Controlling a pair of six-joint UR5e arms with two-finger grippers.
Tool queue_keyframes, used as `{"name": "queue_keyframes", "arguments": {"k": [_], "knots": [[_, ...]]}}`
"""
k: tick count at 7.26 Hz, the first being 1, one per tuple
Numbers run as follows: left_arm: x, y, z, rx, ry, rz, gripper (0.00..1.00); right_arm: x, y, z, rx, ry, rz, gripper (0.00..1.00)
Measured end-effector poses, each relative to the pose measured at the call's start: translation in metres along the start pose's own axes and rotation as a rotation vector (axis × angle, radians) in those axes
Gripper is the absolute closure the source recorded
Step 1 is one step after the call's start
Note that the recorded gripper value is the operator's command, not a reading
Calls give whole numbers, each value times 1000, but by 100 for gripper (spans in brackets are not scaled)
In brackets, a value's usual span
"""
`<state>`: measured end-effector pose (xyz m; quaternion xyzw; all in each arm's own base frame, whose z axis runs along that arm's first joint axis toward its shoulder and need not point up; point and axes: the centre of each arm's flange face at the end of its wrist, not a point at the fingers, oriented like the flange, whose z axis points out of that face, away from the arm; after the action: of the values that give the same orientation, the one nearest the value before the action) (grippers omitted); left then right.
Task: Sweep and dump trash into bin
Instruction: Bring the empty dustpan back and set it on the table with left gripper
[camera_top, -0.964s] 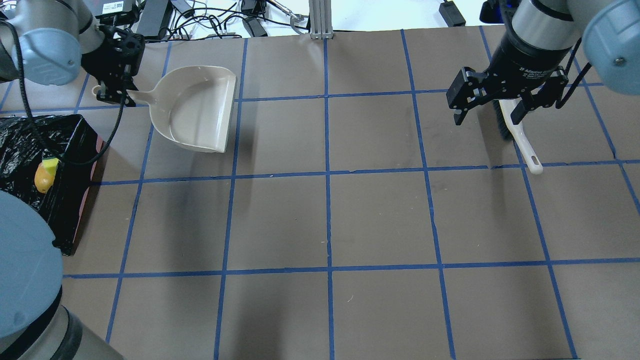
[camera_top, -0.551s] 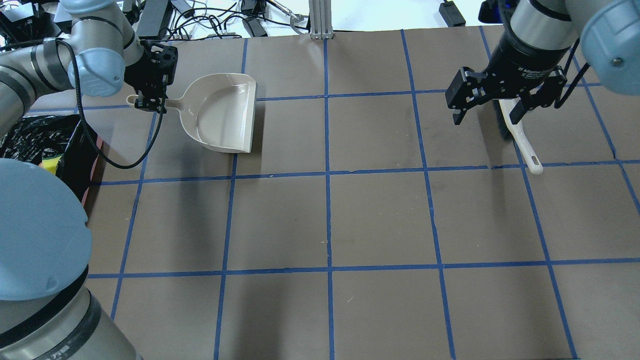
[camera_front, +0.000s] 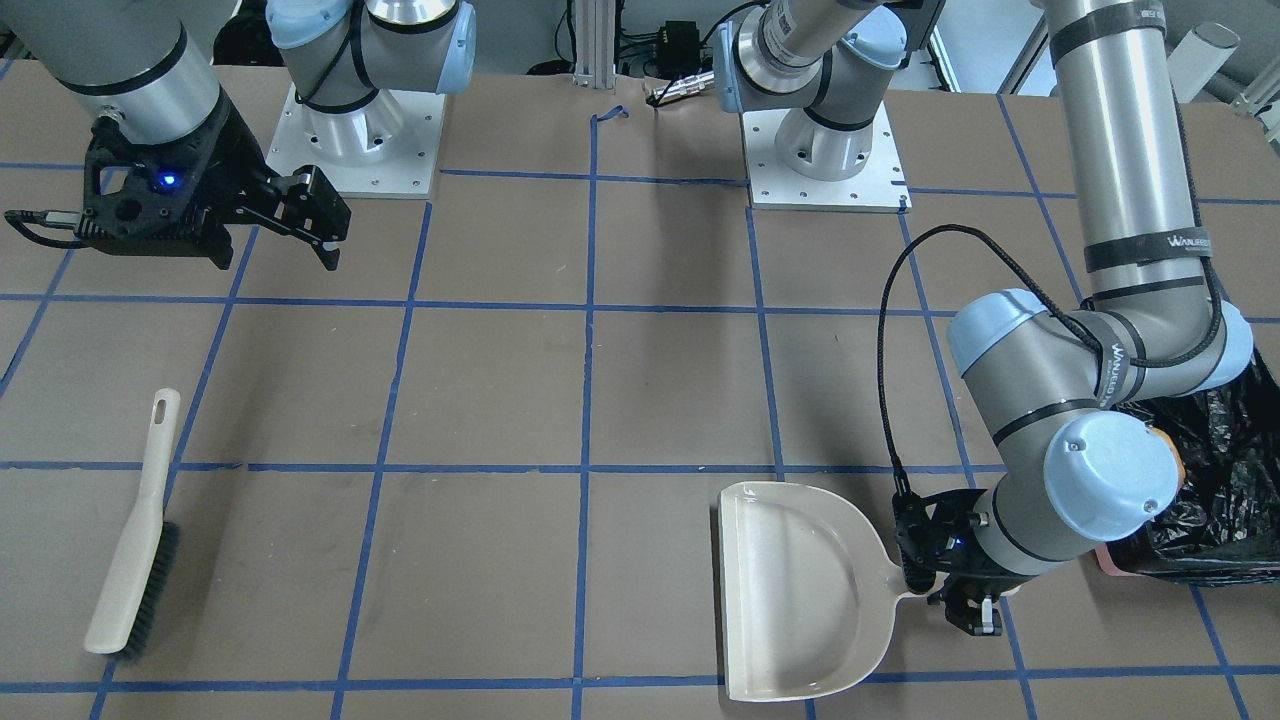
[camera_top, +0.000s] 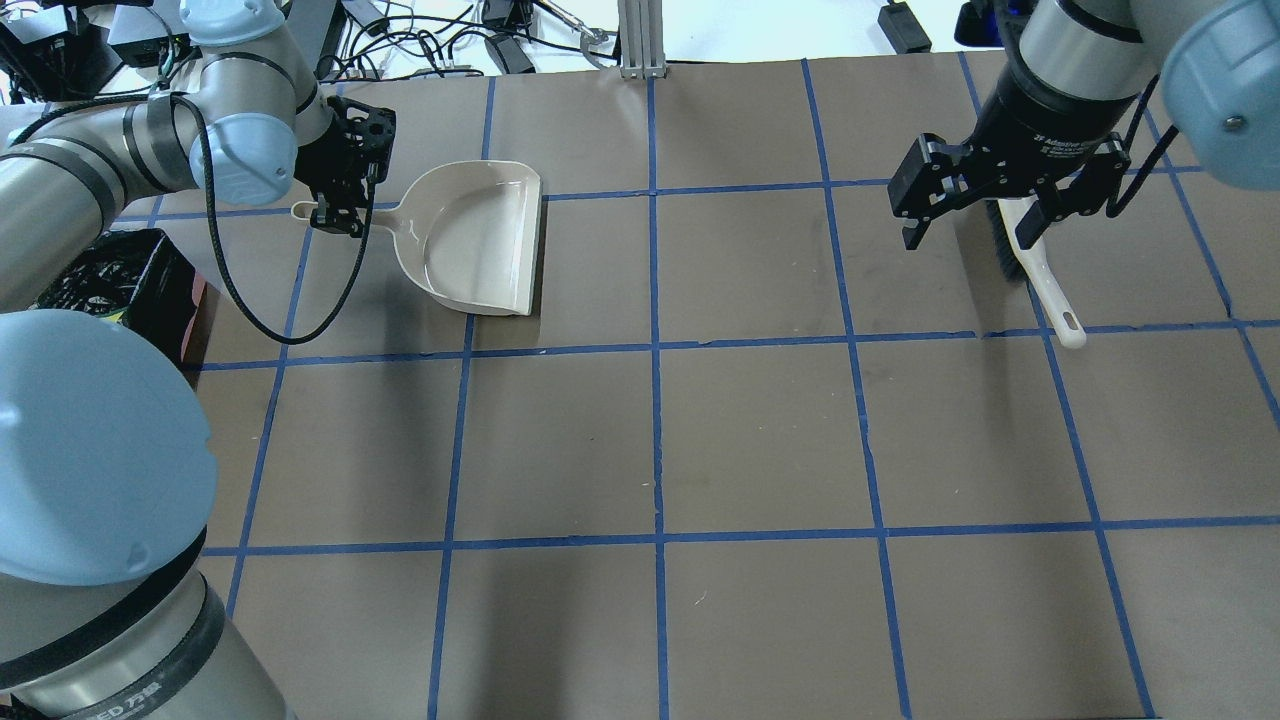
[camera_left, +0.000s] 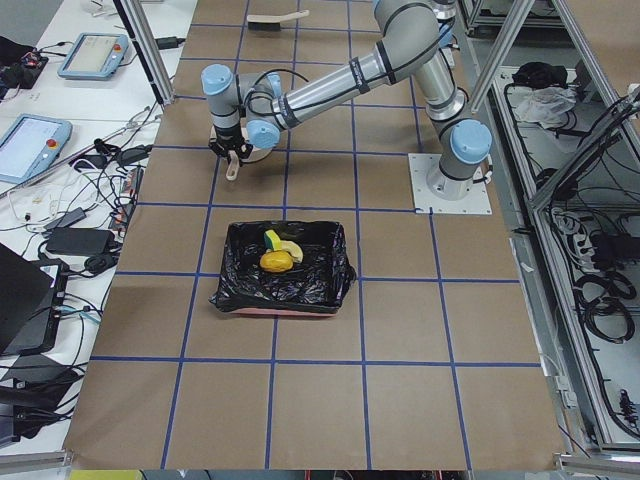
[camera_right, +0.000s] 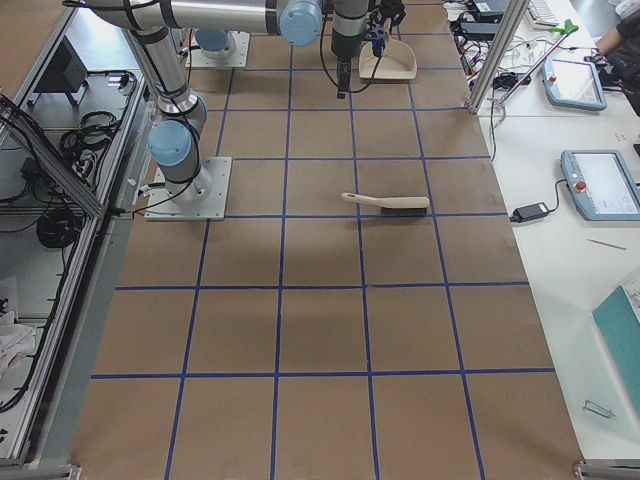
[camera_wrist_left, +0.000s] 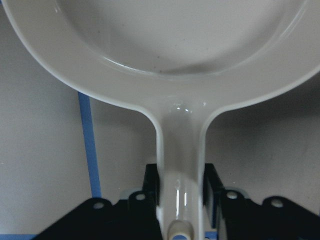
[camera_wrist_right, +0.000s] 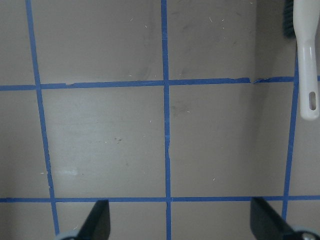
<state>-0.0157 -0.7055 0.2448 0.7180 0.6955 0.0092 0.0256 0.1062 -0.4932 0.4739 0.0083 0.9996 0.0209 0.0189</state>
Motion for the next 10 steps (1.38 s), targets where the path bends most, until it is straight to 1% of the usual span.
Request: {"name": "queue_keyframes", "arguments": {"k": [3, 10], "knots": [[1, 9, 0, 3, 0, 53, 100, 1, 0, 0, 0, 8, 0, 0], [4, 13, 5, -7, 15, 41, 100, 2, 2, 2, -4, 15, -1, 0]]}}
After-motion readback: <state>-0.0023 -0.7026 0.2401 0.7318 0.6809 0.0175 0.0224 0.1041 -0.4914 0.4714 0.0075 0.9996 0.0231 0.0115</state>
